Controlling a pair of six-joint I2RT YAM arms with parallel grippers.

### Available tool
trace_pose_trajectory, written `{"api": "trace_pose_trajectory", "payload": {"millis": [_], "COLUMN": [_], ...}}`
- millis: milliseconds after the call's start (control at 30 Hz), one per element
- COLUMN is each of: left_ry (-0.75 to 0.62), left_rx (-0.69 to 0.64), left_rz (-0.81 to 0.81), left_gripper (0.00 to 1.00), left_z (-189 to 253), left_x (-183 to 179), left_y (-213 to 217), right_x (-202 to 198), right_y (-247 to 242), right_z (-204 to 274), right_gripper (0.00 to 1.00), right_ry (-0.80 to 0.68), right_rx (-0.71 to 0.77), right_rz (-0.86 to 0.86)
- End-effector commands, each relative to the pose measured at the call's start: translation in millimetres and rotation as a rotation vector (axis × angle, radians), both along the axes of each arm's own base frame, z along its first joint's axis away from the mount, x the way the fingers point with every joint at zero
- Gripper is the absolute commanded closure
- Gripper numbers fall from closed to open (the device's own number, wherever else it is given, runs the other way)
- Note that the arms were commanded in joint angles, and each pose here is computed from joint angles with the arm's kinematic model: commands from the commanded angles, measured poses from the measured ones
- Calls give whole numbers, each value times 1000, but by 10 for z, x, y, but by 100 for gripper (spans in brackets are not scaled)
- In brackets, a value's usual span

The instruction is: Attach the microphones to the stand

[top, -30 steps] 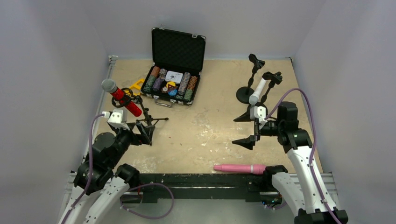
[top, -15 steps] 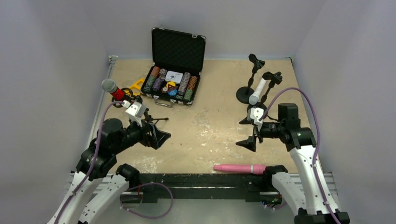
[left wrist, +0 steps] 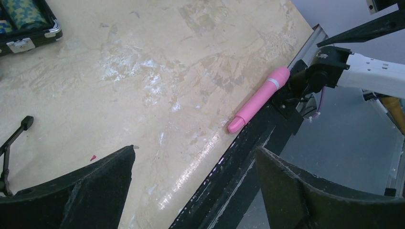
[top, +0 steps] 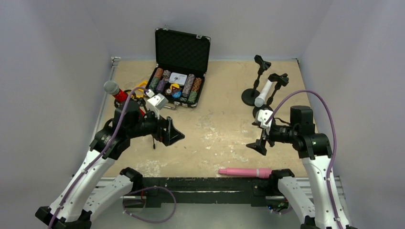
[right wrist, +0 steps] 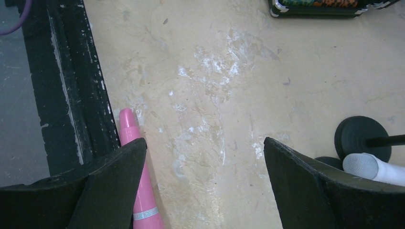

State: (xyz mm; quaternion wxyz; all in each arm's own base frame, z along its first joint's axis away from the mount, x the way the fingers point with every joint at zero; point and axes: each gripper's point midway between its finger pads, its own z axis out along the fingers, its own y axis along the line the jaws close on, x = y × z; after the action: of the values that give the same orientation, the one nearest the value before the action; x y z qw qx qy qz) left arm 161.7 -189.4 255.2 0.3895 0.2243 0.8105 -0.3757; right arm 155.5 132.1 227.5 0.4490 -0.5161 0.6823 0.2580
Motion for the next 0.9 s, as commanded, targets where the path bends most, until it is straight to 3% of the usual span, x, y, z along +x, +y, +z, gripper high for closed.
{"api": "trace_pose_trajectory", "payload": {"millis": [0, 467, 867], "left_ry": [-76, -56, -59], "left_rx": [-13, 30, 52], "left_rz": [-118, -231, -214], "left_gripper": [1, 1, 1], "left_z": [192, -184, -276], "left_x": [41, 54, 35], "left_y": [-155, -297, -241], "right_x": [62, 294, 884], "right_y": [-56, -215, -575], "right_z": [242, 877, 1707], "right_gripper": [5, 8, 3], "right_ry": [-22, -46, -171], "right_rx": [-2, 12, 90], "right_rz": [-60, -208, -538]}}
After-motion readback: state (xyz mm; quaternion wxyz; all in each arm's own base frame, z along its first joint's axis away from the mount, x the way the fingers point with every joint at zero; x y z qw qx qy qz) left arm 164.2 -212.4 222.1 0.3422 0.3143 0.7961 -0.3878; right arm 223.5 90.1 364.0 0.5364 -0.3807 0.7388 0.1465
